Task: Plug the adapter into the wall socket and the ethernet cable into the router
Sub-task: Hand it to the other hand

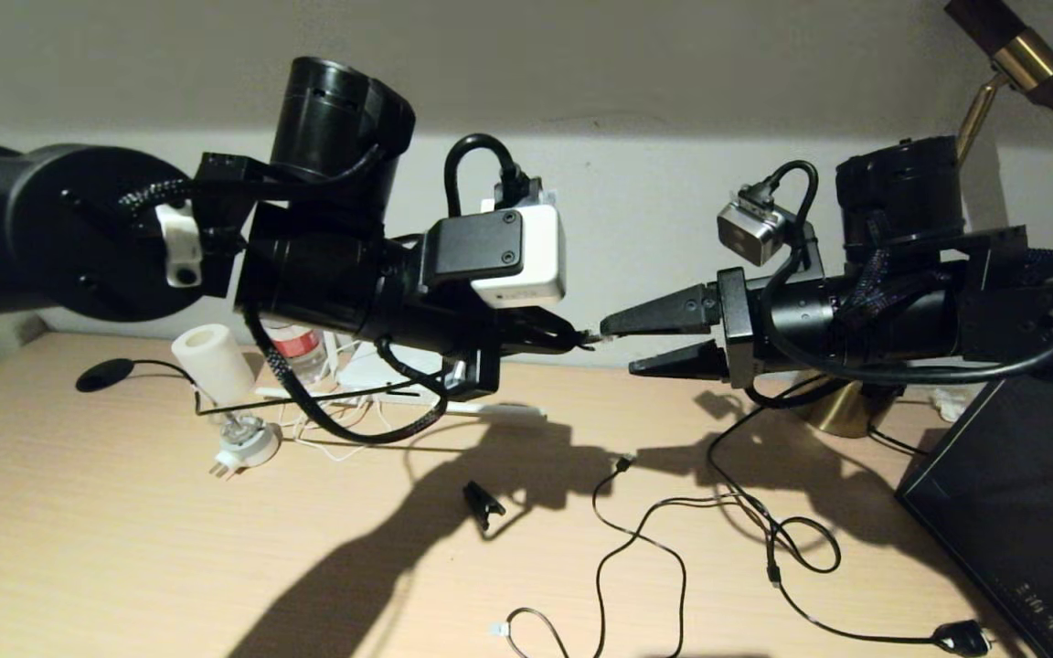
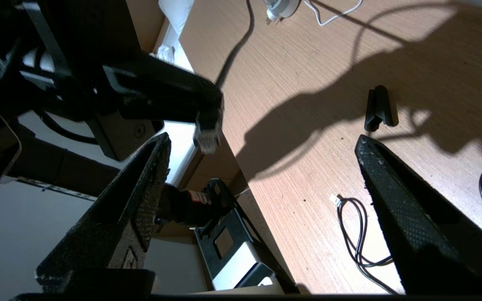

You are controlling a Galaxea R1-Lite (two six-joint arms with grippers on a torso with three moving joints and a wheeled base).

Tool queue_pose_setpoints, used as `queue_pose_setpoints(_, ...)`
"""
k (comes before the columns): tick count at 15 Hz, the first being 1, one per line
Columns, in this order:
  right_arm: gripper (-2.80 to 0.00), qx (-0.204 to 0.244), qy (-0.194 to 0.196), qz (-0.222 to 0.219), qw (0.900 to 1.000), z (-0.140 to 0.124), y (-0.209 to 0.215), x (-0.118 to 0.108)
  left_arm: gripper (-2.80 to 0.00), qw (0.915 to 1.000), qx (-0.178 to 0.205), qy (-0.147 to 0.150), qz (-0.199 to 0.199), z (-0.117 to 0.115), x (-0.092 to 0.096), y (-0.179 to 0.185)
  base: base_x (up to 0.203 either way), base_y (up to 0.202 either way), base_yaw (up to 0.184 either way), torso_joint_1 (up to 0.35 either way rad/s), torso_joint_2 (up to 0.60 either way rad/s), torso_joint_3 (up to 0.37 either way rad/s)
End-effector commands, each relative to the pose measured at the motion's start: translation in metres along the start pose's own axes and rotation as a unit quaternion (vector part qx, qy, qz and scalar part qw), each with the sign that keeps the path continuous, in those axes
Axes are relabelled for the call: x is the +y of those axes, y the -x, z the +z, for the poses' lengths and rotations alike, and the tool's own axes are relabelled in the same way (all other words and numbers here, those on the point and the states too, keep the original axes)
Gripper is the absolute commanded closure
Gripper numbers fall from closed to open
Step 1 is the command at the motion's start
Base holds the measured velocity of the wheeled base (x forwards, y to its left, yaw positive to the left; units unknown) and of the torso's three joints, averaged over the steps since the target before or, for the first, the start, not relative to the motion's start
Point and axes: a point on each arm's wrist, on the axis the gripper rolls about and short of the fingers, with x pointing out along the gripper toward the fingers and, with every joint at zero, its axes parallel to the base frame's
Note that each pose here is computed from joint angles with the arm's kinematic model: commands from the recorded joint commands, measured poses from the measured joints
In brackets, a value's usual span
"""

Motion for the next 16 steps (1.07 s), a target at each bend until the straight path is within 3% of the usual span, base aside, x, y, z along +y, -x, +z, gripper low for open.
queue_pose_setpoints(1, -2.8, 0.0, 0.003, 0.006, 1.0, 0.001, 0.0, 0.003, 0.0, 1.0, -0.003, -0.004, -0.005, 0.001, -0.002, -0.003, 0.0, 0.0, 0.0, 0.0, 0.0, 0.0)
queue_pose_setpoints(10, -2.8, 0.002, 0.005, 0.01, 1.0, 0.002, -0.004, 0.005, 0.0, 0.9999, -0.012, -0.008, -0.01, 0.007, -0.005, -0.007, 0.0, 0.0, 0.0, 0.0, 0.0, 0.0)
queue_pose_setpoints(11, 0.0, 0.003, 0.005, 0.01, 1.0, 0.002, -0.004, 0.005, 0.0, 0.9998, -0.013, -0.009, -0.007, 0.007, -0.004, -0.009, 0.0, 0.0, 0.0, 0.0, 0.0, 0.0)
queue_pose_setpoints(16, 0.0, 0.005, 0.003, 0.01, 1.0, 0.0, -0.004, 0.005, 0.0, 0.9998, -0.014, -0.009, -0.007, 0.005, -0.004, -0.015, 0.0, 0.0, 0.0, 0.0, 0.0, 0.0)
